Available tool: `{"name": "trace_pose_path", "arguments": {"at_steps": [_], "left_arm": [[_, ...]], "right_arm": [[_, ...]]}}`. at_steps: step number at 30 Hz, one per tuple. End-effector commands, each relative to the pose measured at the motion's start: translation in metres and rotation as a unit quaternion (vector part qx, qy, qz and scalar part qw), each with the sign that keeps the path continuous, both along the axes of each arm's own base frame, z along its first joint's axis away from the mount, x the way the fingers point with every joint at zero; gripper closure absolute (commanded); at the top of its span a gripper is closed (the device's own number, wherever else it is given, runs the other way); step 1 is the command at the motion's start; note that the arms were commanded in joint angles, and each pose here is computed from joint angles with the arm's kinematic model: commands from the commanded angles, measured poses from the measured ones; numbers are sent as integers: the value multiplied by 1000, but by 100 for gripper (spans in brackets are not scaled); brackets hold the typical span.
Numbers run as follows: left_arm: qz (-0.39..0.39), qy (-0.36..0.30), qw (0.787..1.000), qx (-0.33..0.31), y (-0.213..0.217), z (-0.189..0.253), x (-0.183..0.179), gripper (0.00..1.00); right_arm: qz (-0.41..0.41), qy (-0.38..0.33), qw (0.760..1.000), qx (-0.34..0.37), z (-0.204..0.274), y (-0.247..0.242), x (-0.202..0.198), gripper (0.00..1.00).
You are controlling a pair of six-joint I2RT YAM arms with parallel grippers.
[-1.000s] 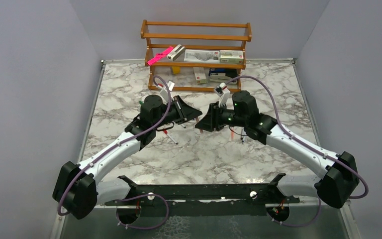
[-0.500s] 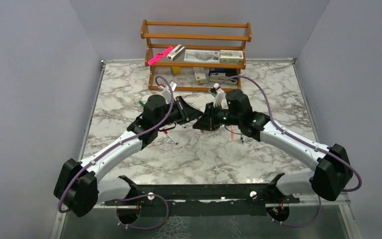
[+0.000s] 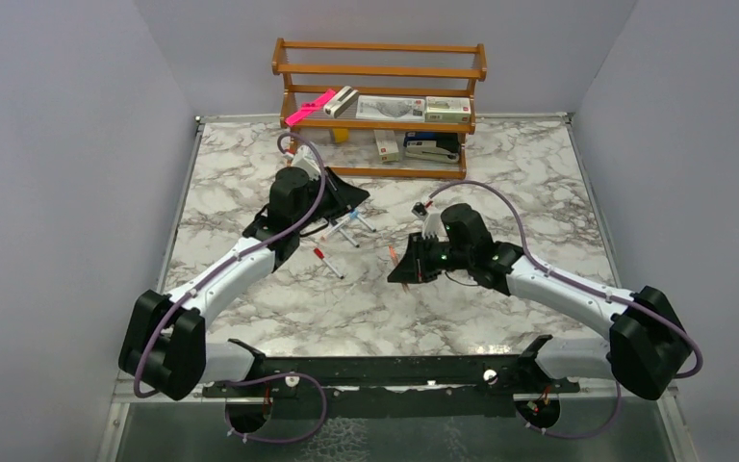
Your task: Open the pen caps
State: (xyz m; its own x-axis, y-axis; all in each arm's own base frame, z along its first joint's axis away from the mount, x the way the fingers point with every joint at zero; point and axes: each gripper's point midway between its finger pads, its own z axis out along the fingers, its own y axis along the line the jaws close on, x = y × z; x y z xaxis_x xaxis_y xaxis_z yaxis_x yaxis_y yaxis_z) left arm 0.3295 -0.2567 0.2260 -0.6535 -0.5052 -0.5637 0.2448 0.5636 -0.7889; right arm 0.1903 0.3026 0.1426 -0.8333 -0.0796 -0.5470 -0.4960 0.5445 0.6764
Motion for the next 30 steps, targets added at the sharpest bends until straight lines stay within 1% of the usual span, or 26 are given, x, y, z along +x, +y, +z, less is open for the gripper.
{"name": "trace_pose_path", "arguments": {"at_steps": [1, 3, 5, 8, 11, 13, 18, 22, 26, 30], "left_arm": [[28, -30, 999, 8, 14, 14, 26, 100], [33, -17, 999, 30, 23, 5, 28, 100], [38, -3, 997, 60, 33, -5, 29, 100], [44, 13, 995, 87, 49, -16, 25, 100], [51, 14, 993, 106, 61, -18, 18, 100], [55, 17, 991, 118, 67, -20, 14, 100], [56, 25, 989, 133, 75, -27, 8, 100], [58, 30, 988, 138, 80, -30, 5, 100], [60, 33, 987, 144, 85, -31, 4, 100], [62, 35, 986, 149, 88, -33, 3, 100]], "right_arm": [[-12, -7, 1000, 1, 7, -5, 0, 99], [-30, -12, 999, -24, 0, -11, 7, 99], [-70, -16, 994, -84, -16, -25, 22, 99], [-135, -22, 974, -178, -45, -55, 50, 99], [-188, -18, 952, -241, -72, -86, 76, 99], [-208, -19, 940, -271, -84, -97, 89, 99], [-247, -26, 914, -321, -100, -114, 120, 99], [-261, -24, 902, -345, -109, -122, 140, 98], [-269, -26, 890, -367, -115, -129, 149, 89], [-275, -25, 882, -381, -119, -137, 150, 83]]}}
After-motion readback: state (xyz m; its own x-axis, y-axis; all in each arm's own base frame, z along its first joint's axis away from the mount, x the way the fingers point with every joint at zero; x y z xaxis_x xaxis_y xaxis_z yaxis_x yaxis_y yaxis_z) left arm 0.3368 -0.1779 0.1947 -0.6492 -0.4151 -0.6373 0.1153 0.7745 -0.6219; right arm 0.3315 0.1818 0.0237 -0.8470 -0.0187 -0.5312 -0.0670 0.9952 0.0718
